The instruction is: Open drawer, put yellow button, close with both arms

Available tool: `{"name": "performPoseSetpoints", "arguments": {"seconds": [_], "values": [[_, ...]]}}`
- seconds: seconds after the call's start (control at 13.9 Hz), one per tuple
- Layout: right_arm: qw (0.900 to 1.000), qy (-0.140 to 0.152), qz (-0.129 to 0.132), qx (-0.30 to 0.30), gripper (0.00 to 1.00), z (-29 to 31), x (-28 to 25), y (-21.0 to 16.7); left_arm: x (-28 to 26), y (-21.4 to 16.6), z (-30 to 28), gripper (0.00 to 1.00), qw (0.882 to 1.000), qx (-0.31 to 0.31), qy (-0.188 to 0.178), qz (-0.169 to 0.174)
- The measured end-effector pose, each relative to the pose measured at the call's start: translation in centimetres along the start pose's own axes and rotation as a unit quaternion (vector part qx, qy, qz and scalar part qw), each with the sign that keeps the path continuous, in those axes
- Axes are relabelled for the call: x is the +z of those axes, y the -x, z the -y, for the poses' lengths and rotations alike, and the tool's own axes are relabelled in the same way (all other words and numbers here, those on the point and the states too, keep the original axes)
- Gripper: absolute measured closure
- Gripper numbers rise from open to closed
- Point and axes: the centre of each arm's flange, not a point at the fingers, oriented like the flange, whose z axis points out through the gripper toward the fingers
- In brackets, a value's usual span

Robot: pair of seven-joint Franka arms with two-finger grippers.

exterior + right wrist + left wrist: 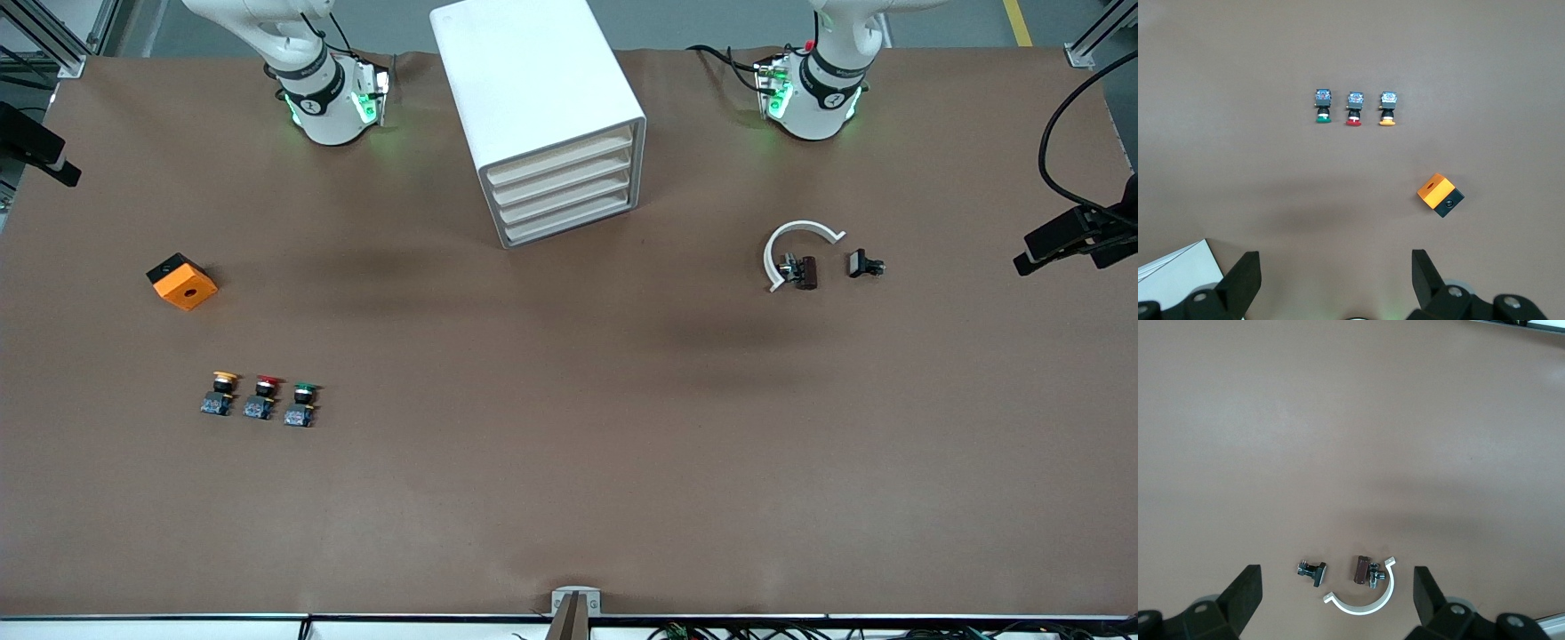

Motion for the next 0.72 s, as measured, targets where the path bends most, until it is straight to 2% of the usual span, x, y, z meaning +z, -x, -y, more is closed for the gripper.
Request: {"name": "performPoseSetpoints", "arguments": {"seconds": [0.43, 0.72], "values": [[1.0, 0.0, 0.0, 0.0, 0.0, 0.0, 0.0, 0.0, 0.0, 0.0, 0.0, 0.0, 1.0, 0.0, 0.0, 0.002], [1.0, 0.0, 0.0, 0.0, 0.0, 0.0, 0.0, 0.0, 1.2, 0.1, 0.3, 0.0, 0.999, -0.019, -0.002, 0.026]]}}
